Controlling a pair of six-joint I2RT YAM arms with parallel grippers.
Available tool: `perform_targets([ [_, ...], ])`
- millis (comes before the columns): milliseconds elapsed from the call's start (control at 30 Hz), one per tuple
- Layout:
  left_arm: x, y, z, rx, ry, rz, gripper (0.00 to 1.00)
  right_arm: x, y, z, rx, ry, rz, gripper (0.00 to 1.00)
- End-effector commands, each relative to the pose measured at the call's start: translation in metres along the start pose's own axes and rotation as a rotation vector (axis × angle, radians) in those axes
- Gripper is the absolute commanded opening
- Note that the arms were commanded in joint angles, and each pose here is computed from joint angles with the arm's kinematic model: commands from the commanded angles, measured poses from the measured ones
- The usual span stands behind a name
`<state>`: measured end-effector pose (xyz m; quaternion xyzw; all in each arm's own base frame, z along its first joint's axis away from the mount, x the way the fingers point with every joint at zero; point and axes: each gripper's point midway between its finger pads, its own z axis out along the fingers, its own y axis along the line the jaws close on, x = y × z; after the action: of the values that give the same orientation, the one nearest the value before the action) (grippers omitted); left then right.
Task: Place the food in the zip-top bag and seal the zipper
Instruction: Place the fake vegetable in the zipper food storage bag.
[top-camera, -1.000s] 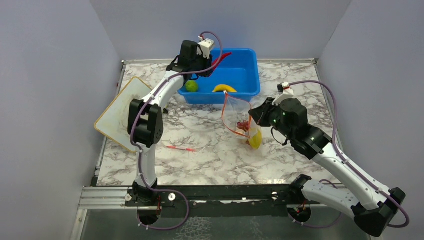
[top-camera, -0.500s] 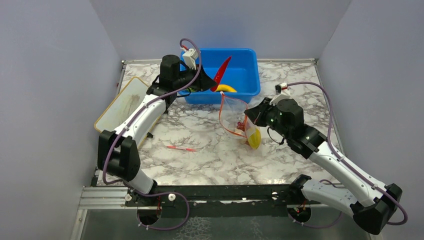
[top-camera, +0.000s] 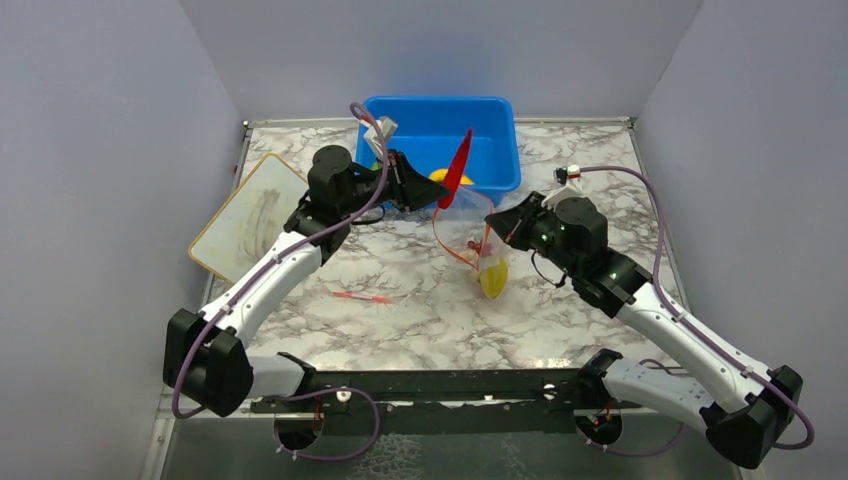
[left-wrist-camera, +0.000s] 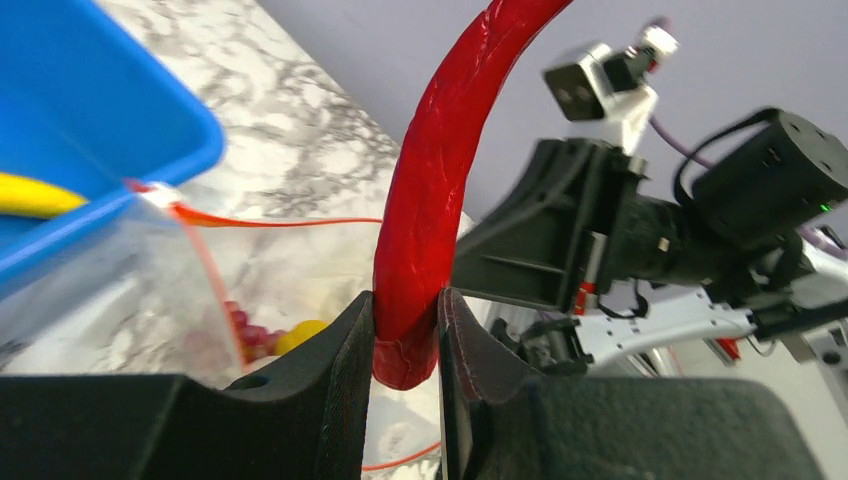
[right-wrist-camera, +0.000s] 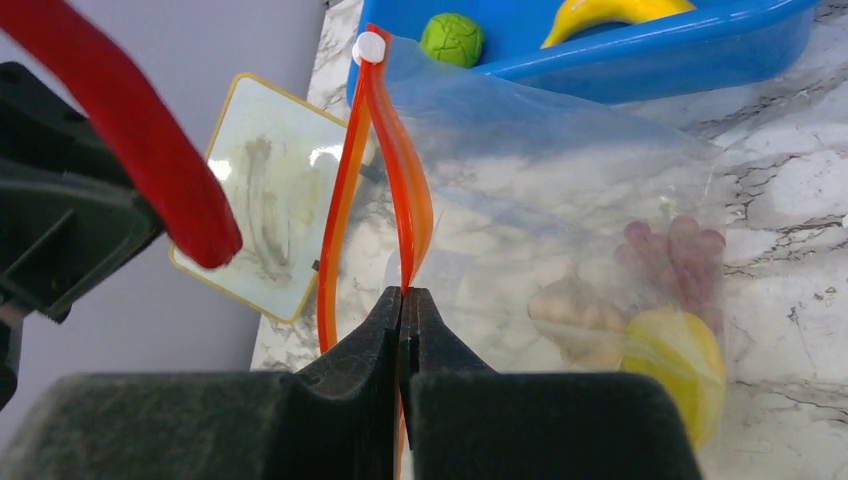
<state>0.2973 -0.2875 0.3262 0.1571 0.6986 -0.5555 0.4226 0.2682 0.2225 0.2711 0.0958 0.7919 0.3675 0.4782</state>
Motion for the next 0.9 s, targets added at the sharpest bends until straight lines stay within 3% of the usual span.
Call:
perform_targets([
  [0, 0.01, -0.03, 0.009, 0.068, -0.016, 0.01, 0.08, -0.007, 0.016, 0.003, -0.064, -0.034, 0.058, 0.01],
  [500, 0.051, -0.013, 0.02, 0.023, -0.011, -0.01, 0.11, -0.007, 0.016, 0.002, -0.062, -0.034, 0.078, 0.01],
  [867, 0.075, 0.0, 0.017, -0.011, 0.01, -0.045, 0.27, -0.01, 0.011, 0.008, -0.032, -0.055, 0.098, 0.01],
])
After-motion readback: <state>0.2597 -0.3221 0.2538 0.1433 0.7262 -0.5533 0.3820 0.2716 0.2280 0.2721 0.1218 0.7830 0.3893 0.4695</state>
